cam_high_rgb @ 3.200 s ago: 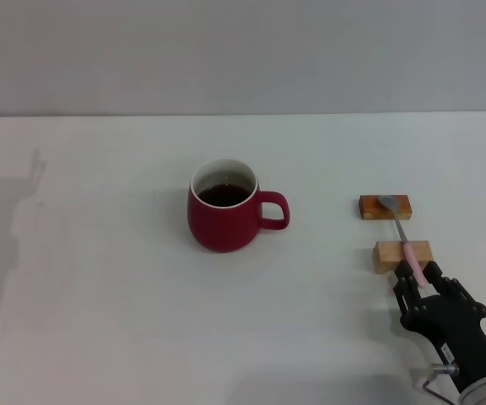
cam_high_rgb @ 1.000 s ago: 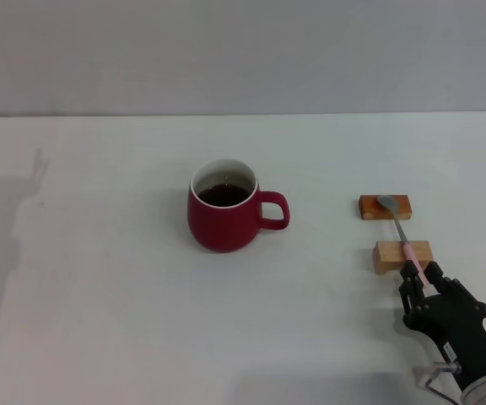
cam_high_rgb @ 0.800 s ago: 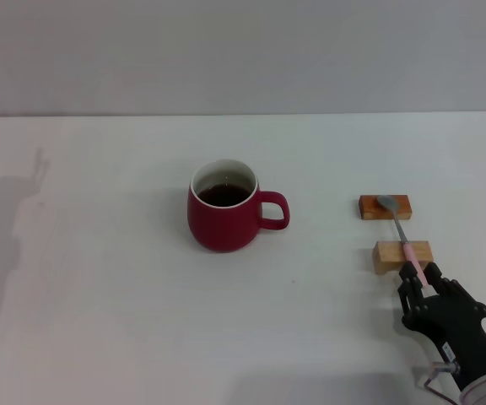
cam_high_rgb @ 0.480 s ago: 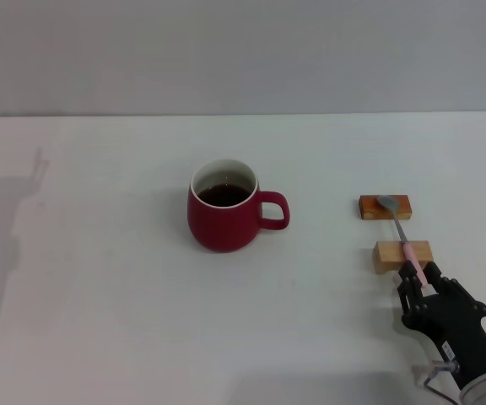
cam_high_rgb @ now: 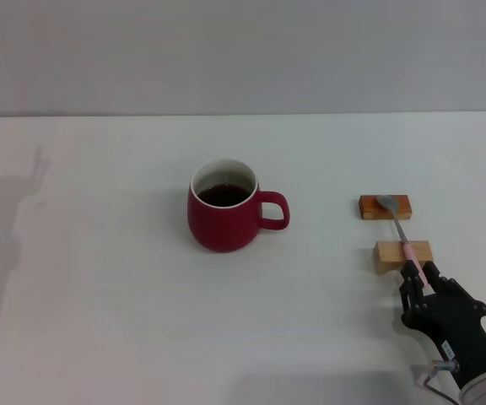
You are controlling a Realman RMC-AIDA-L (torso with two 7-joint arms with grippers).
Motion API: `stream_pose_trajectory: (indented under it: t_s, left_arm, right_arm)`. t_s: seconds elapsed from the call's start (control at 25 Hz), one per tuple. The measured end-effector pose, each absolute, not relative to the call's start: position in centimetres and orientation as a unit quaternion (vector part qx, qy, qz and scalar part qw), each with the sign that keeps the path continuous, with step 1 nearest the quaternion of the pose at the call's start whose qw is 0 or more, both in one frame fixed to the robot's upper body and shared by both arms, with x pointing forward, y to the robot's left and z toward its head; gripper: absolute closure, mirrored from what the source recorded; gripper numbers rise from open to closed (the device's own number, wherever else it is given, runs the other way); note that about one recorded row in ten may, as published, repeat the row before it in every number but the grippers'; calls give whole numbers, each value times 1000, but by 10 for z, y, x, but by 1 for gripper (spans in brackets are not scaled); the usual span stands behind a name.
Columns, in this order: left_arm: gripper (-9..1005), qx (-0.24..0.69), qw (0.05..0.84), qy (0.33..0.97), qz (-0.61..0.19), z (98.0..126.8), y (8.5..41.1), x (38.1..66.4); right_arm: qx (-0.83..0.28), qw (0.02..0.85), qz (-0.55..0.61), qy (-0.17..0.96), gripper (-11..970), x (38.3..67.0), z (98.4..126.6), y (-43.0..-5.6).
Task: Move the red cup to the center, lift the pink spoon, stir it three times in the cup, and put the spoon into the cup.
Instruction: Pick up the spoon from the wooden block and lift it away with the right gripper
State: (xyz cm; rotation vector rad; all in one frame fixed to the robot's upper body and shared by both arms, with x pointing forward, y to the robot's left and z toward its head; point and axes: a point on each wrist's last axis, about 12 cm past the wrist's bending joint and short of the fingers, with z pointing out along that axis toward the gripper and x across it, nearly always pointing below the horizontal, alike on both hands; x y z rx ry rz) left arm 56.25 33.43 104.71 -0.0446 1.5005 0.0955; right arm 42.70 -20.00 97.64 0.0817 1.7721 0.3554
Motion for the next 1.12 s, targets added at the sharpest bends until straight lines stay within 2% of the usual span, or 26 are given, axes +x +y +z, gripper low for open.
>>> stream_pose_trajectory:
  t_s: [1.12]
  left_arm:
    - [158, -20, 731, 681, 44, 1048, 334, 564]
  right_arm:
    - [40, 620, 155, 768, 756, 430, 978, -200]
